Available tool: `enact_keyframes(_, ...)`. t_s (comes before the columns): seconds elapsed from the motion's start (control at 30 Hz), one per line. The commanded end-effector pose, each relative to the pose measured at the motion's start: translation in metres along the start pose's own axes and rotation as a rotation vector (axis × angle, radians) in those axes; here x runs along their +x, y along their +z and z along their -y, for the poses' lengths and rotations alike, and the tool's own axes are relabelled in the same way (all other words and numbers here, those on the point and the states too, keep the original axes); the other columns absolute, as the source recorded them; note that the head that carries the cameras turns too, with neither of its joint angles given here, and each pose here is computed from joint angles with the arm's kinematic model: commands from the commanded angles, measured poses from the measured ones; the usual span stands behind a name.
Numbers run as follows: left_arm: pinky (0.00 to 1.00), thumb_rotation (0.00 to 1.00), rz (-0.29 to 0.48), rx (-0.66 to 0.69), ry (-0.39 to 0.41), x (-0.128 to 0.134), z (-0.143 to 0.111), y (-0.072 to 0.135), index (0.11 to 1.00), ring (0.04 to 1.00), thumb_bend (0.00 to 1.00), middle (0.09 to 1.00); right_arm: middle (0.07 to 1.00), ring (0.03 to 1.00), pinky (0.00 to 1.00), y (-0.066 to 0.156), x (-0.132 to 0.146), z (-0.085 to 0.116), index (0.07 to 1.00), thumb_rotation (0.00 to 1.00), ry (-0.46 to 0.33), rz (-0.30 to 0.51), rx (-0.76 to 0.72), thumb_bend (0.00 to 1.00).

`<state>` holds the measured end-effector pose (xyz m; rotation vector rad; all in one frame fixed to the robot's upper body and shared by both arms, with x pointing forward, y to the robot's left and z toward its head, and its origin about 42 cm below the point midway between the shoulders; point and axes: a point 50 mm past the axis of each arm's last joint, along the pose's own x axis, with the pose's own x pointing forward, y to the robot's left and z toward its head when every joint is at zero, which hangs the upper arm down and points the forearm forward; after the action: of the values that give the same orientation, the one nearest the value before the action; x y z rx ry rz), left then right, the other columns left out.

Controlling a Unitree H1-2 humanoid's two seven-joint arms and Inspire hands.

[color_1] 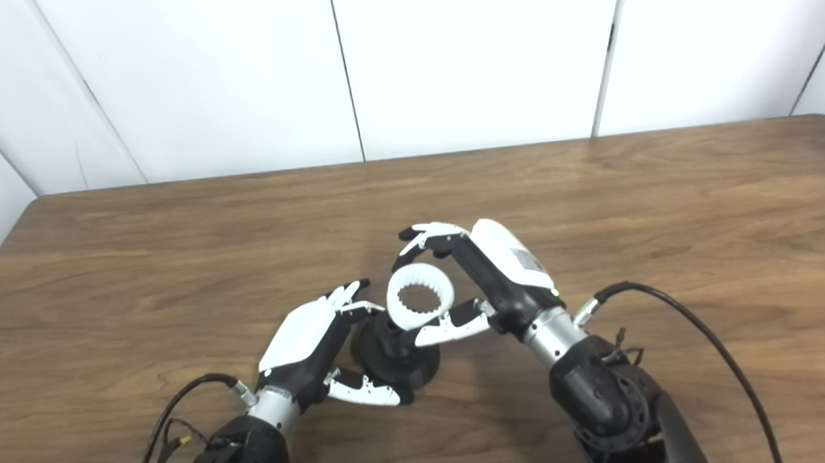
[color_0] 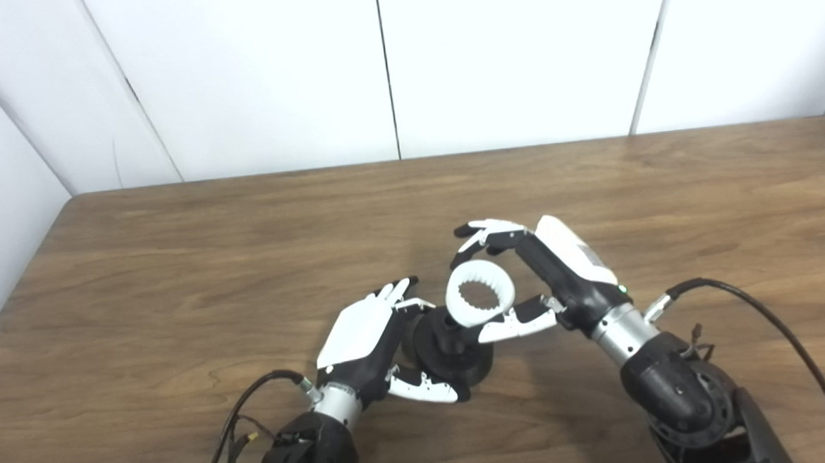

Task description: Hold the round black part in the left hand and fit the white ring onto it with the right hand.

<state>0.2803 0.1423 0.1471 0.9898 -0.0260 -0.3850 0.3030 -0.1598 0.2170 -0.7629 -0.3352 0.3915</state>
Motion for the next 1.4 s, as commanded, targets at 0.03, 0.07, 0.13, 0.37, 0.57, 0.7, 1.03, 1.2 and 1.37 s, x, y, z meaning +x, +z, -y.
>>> enact_keyframes(0.03,1.0,0.3,-0.021,0.018,-0.067,0.002,0.015,-0.002,0.703,1.0,0.94,1.0,0.82,0.871,0.74,0.014,0.011,0.005,0.481,0.14,-0.033,0.058,-0.011,0.52)
enact_keyframes(0.07,1.0,0.3,-0.02,0.019,-0.067,0.002,0.015,-0.002,0.703,1.0,0.94,1.0,0.82,0.87,0.73,0.014,0.012,0.003,0.481,0.14,-0.029,0.061,-0.011,0.52)
enact_keyframes(0.13,1.0,0.31,-0.021,0.019,-0.068,0.003,0.015,-0.001,0.703,1.0,0.94,1.0,0.819,0.867,0.73,0.014,0.013,0.001,0.481,0.15,-0.021,0.062,-0.01,0.52)
enact_keyframes(0.37,1.0,0.29,-0.02,0.02,-0.061,0.003,0.014,0.001,0.702,1.0,0.94,1.0,0.821,0.871,0.77,0.014,0.015,-0.008,0.481,0.14,-0.006,0.066,0.01,0.52)
enact_keyframes(0.57,1.0,0.29,-0.018,0.019,-0.058,0.003,0.014,0.001,0.697,1.0,0.93,1.0,0.821,0.869,0.8,0.014,0.019,-0.015,0.481,0.14,0.009,0.078,0.022,0.52)
enact_keyframes(0.7,1.0,0.29,-0.017,0.018,-0.056,0.003,0.013,0.002,0.697,1.0,0.93,1.0,0.818,0.862,0.8,0.011,0.019,-0.019,0.481,0.14,0.021,0.078,0.02,0.52)
enact_keyframes(1.03,1.0,0.3,-0.015,0.017,-0.054,0.003,0.012,0.002,0.701,1.0,0.93,1.0,0.82,0.866,0.79,0.002,0.016,-0.03,0.481,0.14,0.066,0.052,0.011,0.52)
enact_keyframes(1.2,1.0,0.3,-0.014,0.019,-0.052,0.003,0.01,0.002,0.698,1.0,0.93,1.0,0.824,0.864,0.78,-0.004,0.014,-0.032,0.481,0.14,0.076,0.035,0.006,0.52)
enact_keyframes(1.37,1.0,0.29,-0.018,0.016,-0.053,0.002,0.008,0.003,0.695,1.0,0.94,1.0,0.828,0.868,0.79,-0.01,0.01,-0.033,0.481,0.14,0.092,0.007,0.003,0.52)
